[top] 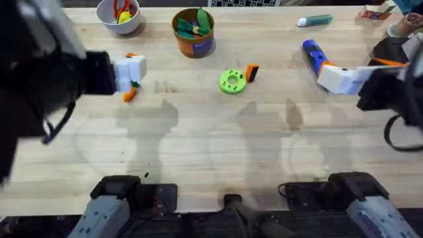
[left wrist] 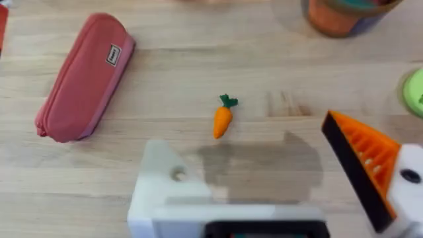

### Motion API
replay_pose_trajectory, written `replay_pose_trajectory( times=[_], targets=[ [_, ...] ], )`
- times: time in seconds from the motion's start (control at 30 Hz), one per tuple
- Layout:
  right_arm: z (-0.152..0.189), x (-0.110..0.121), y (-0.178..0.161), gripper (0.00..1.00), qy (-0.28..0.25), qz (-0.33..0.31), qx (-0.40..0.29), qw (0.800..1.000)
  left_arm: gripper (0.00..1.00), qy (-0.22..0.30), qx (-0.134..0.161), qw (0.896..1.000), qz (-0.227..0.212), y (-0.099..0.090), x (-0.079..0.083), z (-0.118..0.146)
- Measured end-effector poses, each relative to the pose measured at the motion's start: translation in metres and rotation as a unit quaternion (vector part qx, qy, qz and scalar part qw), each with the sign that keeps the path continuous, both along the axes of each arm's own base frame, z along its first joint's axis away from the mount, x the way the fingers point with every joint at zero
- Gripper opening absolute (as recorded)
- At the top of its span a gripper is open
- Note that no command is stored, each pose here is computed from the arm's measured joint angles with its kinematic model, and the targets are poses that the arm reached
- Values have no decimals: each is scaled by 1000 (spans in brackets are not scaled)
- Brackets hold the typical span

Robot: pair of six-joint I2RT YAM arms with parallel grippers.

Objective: Pick up the gripper from the table and insert it into the empty holder that is missing its gripper. Then pick up a screw, insert it into the mounting hole, and use the screwdriver to tighten it. Finally, clean up the table by picking up the vegetable and placing it into the bucket.

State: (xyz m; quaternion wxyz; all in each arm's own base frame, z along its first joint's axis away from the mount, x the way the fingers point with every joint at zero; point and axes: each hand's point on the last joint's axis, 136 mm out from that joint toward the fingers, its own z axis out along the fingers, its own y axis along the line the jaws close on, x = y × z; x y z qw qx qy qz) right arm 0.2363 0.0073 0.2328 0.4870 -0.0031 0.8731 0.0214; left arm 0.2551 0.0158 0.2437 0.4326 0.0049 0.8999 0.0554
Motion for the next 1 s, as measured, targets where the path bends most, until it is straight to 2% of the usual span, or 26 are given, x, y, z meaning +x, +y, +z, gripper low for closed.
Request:
replay_pose_trajectory(
  times=[0.17,0.37,0.5,0.63,0.73,0.77,0.8,1.0],
  targets=[
    [-19,13,0,994,108,1,-1,994,985,112,3,994,-2,0,8,-27],
    [-34,23,0,994,167,1,-2,986,985,207,2,978,0,0,12,-63],
    [-42,24,0,994,184,1,-2,983,985,227,2,974,1,0,16,-74],
    [-44,25,0,995,189,1,-2,982,985,211,2,977,2,1,23,-70],
    [-44,25,0,993,189,1,-2,982,985,213,4,977,1,5,23,-70],
    [-44,25,0,993,189,1,-2,982,985,219,3,976,-1,9,20,-71],
    [-44,25,0,994,189,1,-2,982,985,241,-7,971,-7,22,16,-80],
    [-44,25,0,993,189,1,-2,982,985,276,-27,960,-30,47,28,-106]
  ],
)
